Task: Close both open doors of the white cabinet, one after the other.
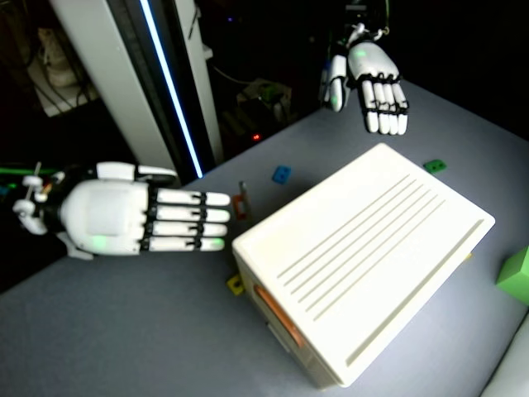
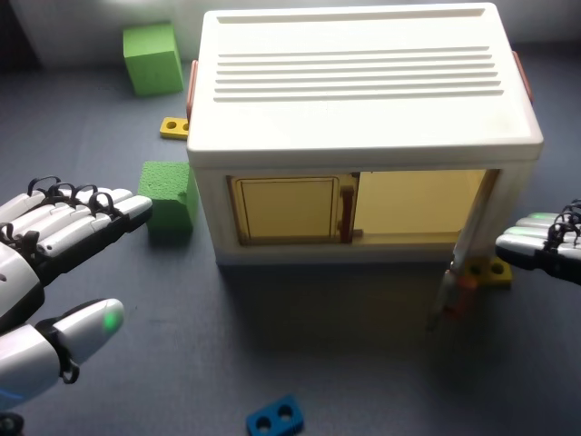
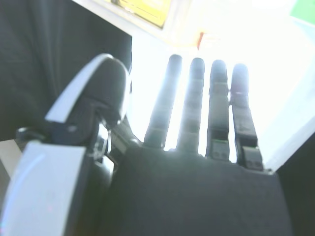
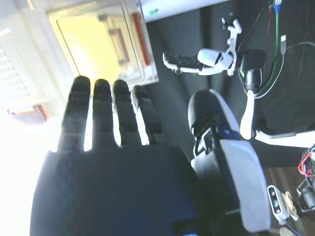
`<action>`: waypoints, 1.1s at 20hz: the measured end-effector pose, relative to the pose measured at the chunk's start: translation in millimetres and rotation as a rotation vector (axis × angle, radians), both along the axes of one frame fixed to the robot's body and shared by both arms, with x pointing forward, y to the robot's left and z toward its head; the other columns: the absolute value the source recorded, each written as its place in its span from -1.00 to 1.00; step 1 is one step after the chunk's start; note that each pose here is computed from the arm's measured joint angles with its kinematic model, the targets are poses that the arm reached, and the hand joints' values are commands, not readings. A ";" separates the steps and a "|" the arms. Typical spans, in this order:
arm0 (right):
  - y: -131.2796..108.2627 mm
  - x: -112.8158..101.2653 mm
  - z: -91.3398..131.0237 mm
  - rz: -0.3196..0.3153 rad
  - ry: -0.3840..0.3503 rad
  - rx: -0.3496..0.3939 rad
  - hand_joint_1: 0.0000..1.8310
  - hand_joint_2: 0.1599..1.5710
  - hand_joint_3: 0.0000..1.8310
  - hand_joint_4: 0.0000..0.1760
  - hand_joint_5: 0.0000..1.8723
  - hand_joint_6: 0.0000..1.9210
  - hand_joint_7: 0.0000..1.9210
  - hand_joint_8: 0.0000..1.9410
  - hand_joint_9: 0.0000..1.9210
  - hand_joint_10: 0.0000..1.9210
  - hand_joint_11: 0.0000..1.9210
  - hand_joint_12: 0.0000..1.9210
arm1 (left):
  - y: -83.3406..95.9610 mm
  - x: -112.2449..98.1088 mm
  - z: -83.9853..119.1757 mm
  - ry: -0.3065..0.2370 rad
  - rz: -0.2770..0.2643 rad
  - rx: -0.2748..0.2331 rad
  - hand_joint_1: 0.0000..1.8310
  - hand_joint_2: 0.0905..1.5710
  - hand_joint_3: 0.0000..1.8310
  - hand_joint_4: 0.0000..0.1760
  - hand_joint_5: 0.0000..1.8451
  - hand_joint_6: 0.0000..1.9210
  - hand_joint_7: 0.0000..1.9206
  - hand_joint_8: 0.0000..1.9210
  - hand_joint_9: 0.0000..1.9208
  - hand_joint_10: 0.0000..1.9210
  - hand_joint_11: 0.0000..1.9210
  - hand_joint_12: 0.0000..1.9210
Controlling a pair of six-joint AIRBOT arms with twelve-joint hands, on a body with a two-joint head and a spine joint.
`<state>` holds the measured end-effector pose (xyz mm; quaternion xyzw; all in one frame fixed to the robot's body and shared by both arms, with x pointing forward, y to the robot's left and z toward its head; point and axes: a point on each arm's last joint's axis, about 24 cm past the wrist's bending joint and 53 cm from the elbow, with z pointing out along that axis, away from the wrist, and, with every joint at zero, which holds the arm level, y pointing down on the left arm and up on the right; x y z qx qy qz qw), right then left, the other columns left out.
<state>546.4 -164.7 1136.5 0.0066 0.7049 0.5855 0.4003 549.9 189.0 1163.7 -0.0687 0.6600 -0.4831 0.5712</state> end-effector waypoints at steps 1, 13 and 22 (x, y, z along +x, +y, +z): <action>2.2 0.0 0.7 0.007 -0.005 0.002 -1.00 0.96 -0.99 -1.00 -1.00 -1.00 -1.00 -1.00 -1.00 -1.00 -1.00 -1.00 | 0.3 0.3 -0.2 0.001 0.002 0.000 -1.00 1.00 -0.84 -1.00 -0.82 -0.99 -0.83 -0.99 -0.82 -0.99 -1.00 -0.44; 30.4 0.5 4.5 0.073 -0.032 0.048 -0.94 1.00 -0.97 -1.00 -1.00 -1.00 -1.00 -1.00 -1.00 -1.00 -1.00 -1.00 | 1.3 -0.3 0.0 0.000 0.005 -0.003 -1.00 1.00 -0.85 -1.00 -0.79 -0.99 -0.80 -0.99 -0.78 -0.99 -1.00 -0.36; 44.5 4.8 1.7 0.096 -0.038 0.057 -0.93 1.00 -0.97 -1.00 -0.99 -1.00 -1.00 -1.00 -1.00 -1.00 -1.00 -1.00 | 1.3 -0.8 -0.4 0.001 0.004 -0.001 -1.00 1.00 -0.86 -1.00 -0.81 -1.00 -0.82 -1.00 -0.80 -1.00 -1.00 -0.44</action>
